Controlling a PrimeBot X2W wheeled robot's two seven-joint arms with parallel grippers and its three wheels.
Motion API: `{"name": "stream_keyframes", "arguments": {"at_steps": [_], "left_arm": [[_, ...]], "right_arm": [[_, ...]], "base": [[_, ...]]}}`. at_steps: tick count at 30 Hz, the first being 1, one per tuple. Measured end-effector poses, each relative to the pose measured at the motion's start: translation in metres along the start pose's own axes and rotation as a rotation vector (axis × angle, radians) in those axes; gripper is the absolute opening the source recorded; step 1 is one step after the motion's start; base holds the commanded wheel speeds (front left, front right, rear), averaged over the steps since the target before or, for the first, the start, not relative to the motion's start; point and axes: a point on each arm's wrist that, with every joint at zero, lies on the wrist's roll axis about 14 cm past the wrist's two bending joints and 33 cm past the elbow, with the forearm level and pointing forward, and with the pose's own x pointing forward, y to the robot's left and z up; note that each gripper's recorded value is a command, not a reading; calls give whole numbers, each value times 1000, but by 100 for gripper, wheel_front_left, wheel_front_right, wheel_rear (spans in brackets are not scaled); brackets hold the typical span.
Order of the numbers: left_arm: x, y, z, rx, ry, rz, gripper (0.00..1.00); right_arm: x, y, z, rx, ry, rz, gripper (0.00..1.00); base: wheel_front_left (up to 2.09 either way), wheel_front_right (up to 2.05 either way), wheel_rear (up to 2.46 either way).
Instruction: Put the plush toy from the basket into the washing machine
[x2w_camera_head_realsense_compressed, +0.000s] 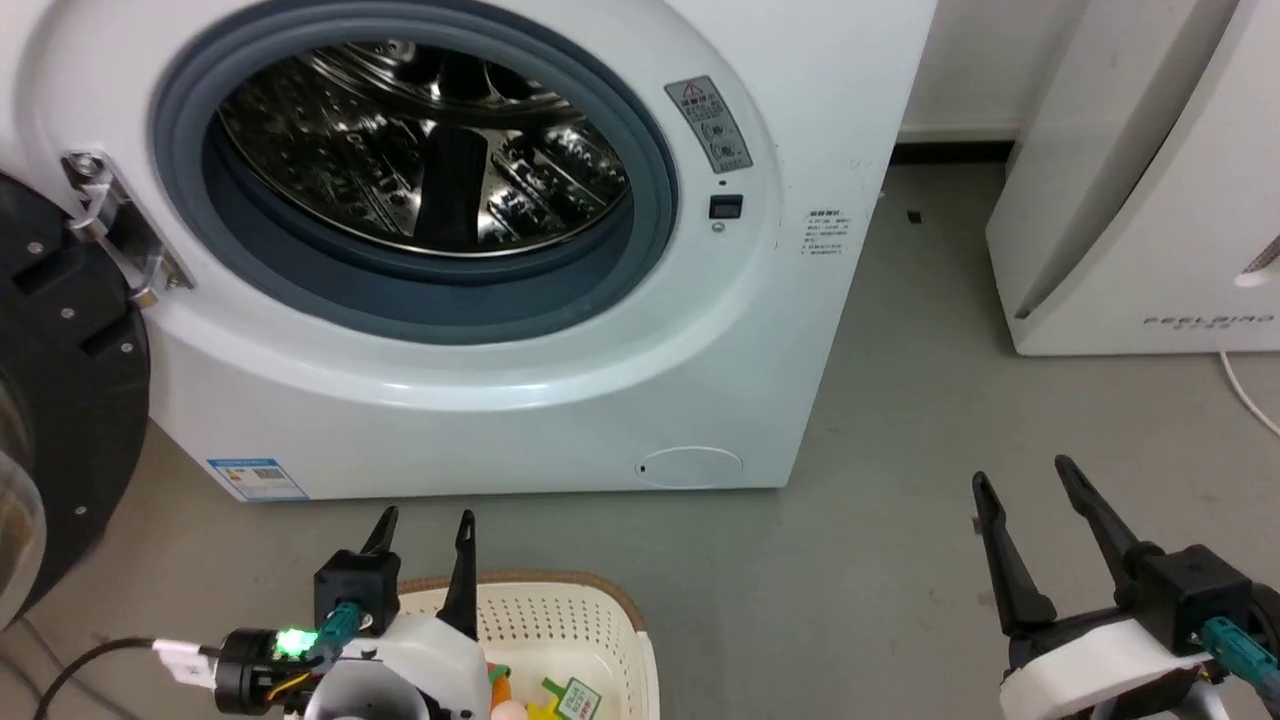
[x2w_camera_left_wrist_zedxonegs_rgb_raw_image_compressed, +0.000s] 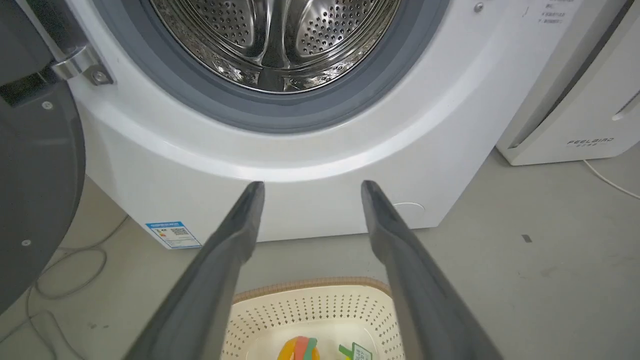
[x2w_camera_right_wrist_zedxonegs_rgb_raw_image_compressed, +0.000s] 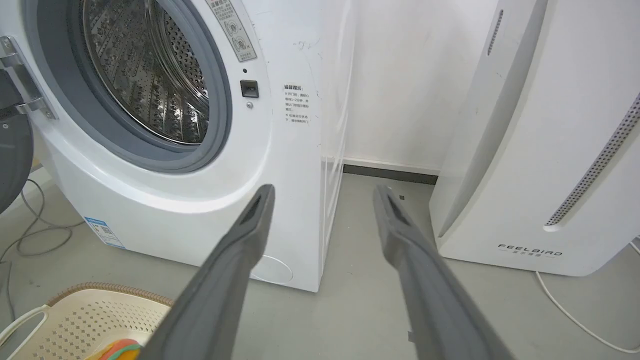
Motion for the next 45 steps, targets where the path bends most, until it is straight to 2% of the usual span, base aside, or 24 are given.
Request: {"name": "stream_keyframes", "arguments": {"at_steps": [24, 25, 45], "left_arm": [[31, -19, -116, 50, 389, -116, 100], [35, -20, -135, 67, 452, -135, 100], [33, -17, -246, 165, 827, -223, 100]], "right_arm": [[21, -17, -26, 0, 39, -46, 100], [27, -21, -30, 0, 39, -56, 100], [42, -47, -78, -10, 130, -125, 100]], "base": [[0, 0, 0], [0, 0, 0], [0, 0, 0]]}}
